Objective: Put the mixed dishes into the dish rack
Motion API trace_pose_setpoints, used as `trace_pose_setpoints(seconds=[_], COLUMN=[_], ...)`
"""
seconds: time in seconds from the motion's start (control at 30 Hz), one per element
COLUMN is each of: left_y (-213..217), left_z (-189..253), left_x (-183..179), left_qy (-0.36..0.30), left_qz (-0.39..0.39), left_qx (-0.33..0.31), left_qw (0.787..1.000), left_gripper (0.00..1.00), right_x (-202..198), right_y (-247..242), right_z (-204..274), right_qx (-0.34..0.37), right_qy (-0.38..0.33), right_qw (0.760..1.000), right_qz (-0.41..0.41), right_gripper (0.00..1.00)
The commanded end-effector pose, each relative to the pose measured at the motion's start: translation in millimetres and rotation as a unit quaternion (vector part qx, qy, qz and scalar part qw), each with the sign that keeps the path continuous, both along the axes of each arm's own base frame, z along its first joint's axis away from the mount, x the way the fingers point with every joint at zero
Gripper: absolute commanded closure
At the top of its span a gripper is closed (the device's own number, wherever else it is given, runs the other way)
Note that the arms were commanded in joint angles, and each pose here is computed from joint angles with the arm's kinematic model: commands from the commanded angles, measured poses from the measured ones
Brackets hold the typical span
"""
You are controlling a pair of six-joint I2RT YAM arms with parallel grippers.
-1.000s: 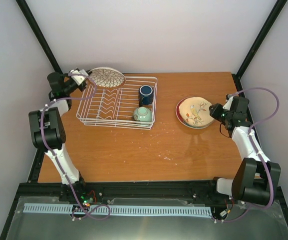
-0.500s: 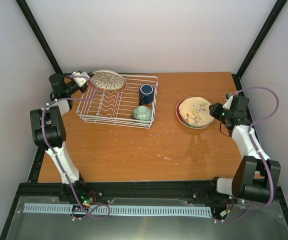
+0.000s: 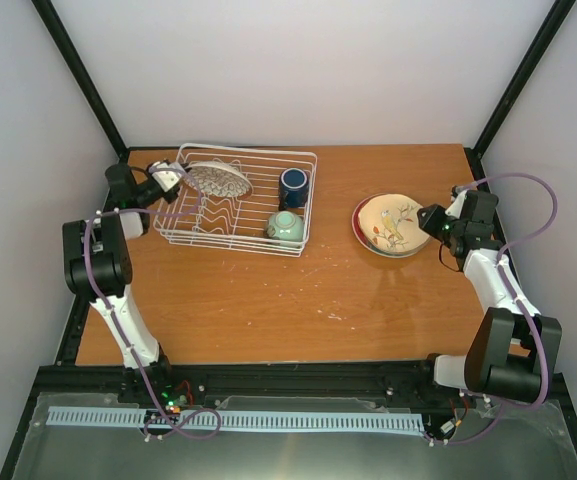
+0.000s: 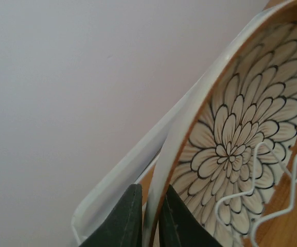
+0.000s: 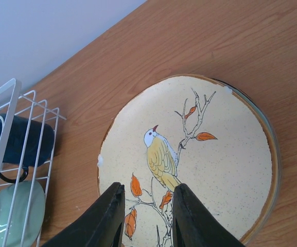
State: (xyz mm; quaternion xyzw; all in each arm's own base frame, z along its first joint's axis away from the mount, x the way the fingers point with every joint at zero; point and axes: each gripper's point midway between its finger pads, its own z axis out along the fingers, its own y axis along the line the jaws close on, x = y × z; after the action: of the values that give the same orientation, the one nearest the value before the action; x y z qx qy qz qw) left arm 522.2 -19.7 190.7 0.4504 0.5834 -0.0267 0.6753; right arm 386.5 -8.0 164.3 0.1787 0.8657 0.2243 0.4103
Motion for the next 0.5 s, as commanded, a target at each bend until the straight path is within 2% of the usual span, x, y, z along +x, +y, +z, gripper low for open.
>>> trace_pose_setpoints(seconds=[0.0, 0.3, 0.47], left_y=[-2.3, -2.9, -4.0], left_z=[14.5, 15.7, 25.8], left_x=[-3.1, 1.0, 4.3], left_qy=[-0.027, -0.02, -0.02], left_qz=[0.002, 0.005, 0.008], left_qx=[0.014, 0.009, -0.001], left_qw=[1.0, 1.0, 1.0], left_gripper=[0.87, 0.63, 0.42], right_x=[1.2, -0.7, -1.8], right_y=[1.8, 3.5, 4.1], right_z=[-3.3, -3.6, -5.3], right_qx=[0.002, 0.006, 0.008], right_qy=[-0.004, -0.006, -0.006], right_qw=[1.0, 1.0, 1.0], right_qz=[0.004, 0.005, 0.006], right_gripper=[0.75, 0.75, 0.75])
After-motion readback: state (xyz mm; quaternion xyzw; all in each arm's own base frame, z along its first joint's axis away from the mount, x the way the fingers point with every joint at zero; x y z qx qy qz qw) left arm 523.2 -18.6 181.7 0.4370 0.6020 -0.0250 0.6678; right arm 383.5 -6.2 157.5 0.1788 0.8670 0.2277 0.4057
